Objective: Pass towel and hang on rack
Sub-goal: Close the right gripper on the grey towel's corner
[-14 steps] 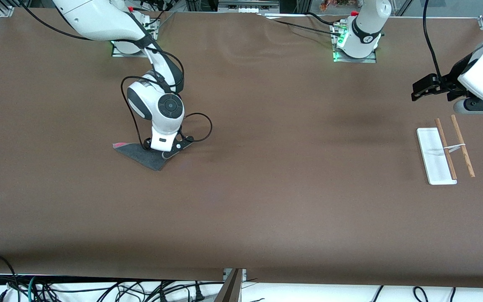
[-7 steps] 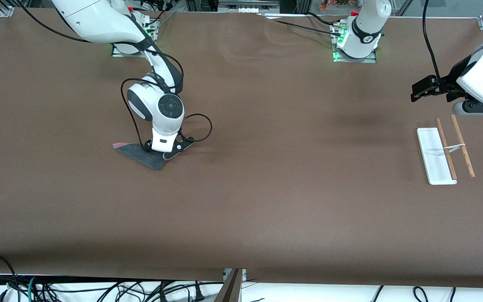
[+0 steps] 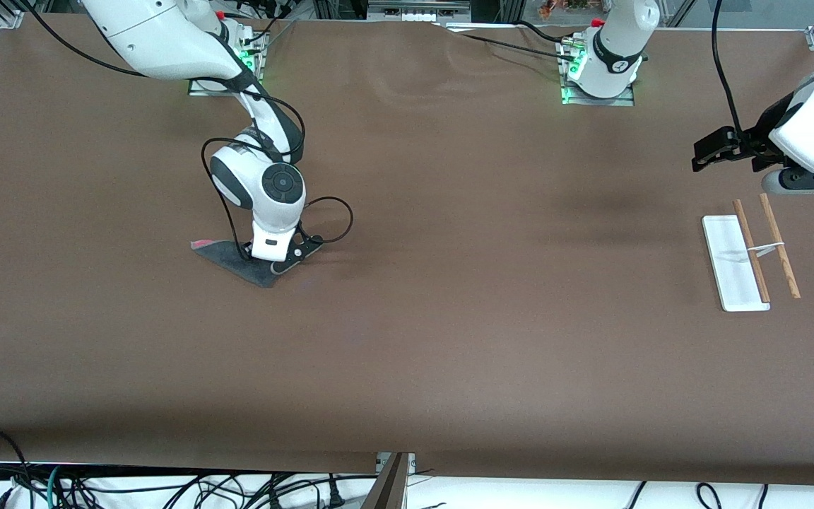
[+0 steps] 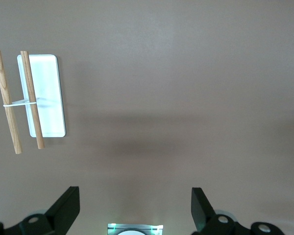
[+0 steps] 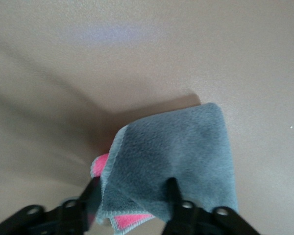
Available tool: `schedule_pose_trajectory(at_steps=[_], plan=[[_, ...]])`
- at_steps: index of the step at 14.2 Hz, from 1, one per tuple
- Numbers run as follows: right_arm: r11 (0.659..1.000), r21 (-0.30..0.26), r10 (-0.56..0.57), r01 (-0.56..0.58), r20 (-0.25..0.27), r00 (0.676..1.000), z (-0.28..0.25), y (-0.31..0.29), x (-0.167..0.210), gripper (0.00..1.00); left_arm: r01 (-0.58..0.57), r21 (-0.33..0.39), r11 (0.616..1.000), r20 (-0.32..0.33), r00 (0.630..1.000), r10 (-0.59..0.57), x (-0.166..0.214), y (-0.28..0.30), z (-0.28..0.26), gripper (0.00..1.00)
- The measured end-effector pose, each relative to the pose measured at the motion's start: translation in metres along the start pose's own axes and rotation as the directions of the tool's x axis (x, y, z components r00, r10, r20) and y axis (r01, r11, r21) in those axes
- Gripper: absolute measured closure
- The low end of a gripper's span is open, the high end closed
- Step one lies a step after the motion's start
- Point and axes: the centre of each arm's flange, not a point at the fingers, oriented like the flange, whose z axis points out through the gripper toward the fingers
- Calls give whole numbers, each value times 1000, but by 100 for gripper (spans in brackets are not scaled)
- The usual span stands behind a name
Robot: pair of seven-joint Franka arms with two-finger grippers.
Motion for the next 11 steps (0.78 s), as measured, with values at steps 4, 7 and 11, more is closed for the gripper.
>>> schedule_pose_trajectory(at_steps=[4,7,11], plan=[[1000,-10,11,-11,-26,1000,-14,7,3,48,1,0,1000,0,1000,-1,0,0,0,0],[999,-23,25,-26,-55,998,-32,16,4,50,0,0,1000,0,1000,0,0,0,0,0],[999,-32,38,-40,-59,997,-41,22,2,61,5,-1,1000,0,1000,-5,0,-3,0,0]])
